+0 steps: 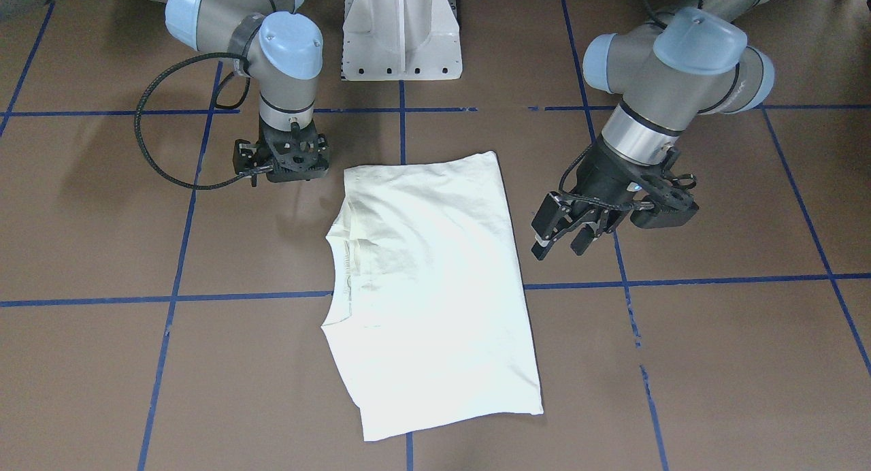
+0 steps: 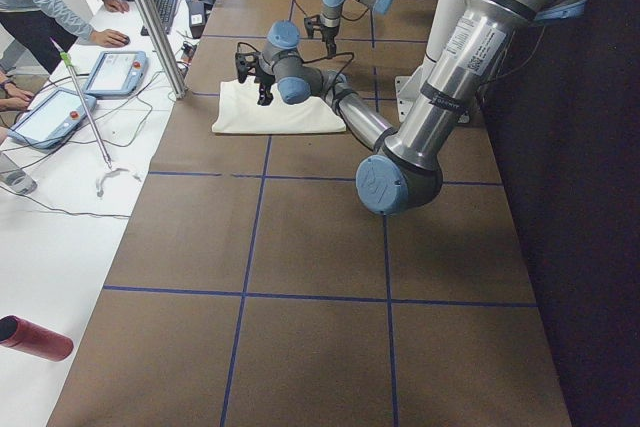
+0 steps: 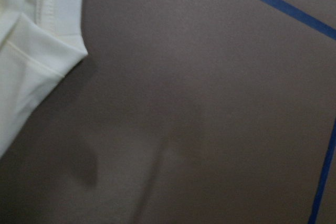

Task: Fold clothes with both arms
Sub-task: 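Grasp the shirt's near corner by the collar with the right gripper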

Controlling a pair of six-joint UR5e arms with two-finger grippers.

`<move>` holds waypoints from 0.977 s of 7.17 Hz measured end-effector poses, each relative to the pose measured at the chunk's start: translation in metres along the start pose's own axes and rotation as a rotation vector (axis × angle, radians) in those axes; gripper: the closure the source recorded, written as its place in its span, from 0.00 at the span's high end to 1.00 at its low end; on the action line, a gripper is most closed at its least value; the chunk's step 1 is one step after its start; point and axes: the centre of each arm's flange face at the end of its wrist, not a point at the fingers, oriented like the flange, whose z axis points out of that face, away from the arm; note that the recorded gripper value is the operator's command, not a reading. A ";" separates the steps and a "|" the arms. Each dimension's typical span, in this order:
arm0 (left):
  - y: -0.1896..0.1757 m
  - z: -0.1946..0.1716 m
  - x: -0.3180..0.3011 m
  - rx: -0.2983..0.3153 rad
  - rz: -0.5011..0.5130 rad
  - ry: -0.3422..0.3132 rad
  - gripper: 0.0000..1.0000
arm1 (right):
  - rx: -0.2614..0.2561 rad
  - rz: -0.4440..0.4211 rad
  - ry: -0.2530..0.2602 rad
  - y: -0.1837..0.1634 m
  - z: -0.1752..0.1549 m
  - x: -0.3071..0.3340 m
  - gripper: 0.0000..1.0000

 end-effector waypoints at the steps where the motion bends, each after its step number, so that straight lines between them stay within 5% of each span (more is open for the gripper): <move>1: 0.001 -0.004 0.002 0.000 -0.001 -0.002 0.80 | 0.031 0.145 -0.077 0.007 -0.008 -0.023 1.00; 3: 0.001 -0.006 0.003 0.000 -0.001 -0.004 0.79 | 0.062 0.529 -0.269 0.031 -0.008 -0.063 0.96; 5: 0.002 -0.008 0.004 -0.015 -0.008 -0.011 0.80 | 0.065 0.829 -0.344 0.043 0.004 -0.081 0.75; 7: 0.003 -0.012 0.006 -0.019 -0.012 -0.008 0.80 | 0.050 0.987 -0.373 0.043 0.010 -0.086 0.69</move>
